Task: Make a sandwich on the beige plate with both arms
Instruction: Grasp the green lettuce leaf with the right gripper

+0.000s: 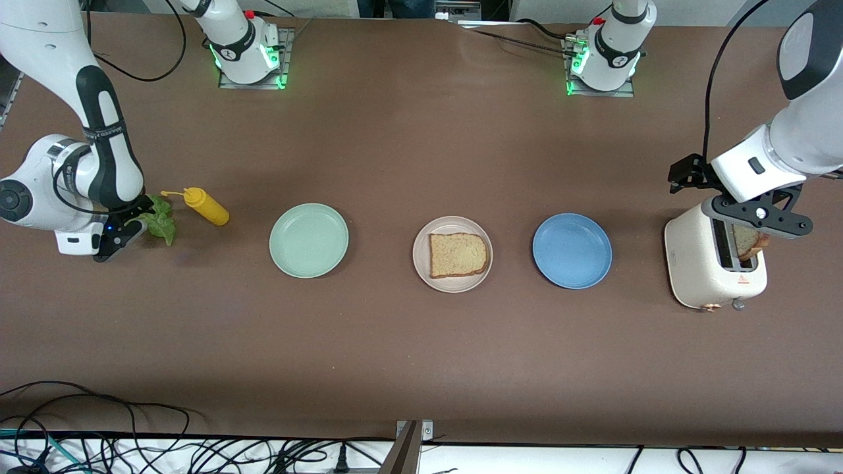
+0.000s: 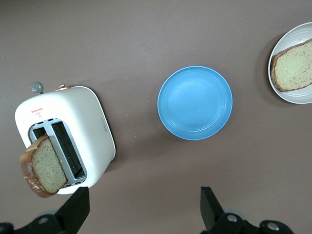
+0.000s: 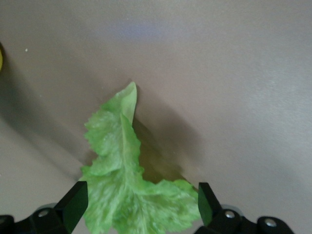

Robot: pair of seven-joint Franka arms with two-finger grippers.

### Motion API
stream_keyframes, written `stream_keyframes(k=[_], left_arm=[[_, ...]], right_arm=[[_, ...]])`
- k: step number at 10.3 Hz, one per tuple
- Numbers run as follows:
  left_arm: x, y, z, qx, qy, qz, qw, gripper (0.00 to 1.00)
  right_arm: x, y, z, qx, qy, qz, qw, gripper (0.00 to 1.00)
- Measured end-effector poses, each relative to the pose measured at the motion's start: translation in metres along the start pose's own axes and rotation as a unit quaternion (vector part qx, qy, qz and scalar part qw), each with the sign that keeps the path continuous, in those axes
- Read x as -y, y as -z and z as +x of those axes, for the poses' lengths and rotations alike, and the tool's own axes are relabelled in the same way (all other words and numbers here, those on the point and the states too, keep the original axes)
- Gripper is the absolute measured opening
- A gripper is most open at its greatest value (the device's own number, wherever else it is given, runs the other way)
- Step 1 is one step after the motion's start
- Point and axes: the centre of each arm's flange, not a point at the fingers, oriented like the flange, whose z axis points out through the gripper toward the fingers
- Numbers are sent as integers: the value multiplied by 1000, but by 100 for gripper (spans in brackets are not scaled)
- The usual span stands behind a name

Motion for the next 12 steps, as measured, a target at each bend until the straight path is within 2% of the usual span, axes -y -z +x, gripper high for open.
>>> stream_keyframes(k=[2,4,6,8,9,10,12], left_arm=[[6,0,1,-3,5,0,1000,100],[10,4,-1,-3,46,-1,999,100],[24,1,-7,10,96,-4,995,100],[23,2,-8,10,103,-4,995,100],[19,5,-8,8,101,-4,995,100],[12,9,-8,5,97,-3,995,100],[0,16,-10,0,91,-1,996,100]], right_arm=[[-1,-9,-2,-5,-8,8,1000,99],[-3,-10,-5,-8,-8,9,1000,91],[-4,-10,-5,-9,-8,9,1000,63],[-4,-8,-4,-11,-9,7,1000,34],[-4,-7,-3,-15,-12,9,1000,16],[-5,-4,-2,-21,-15,8,1000,4],[-14,19,4,-37,-16,-10,999,3]])
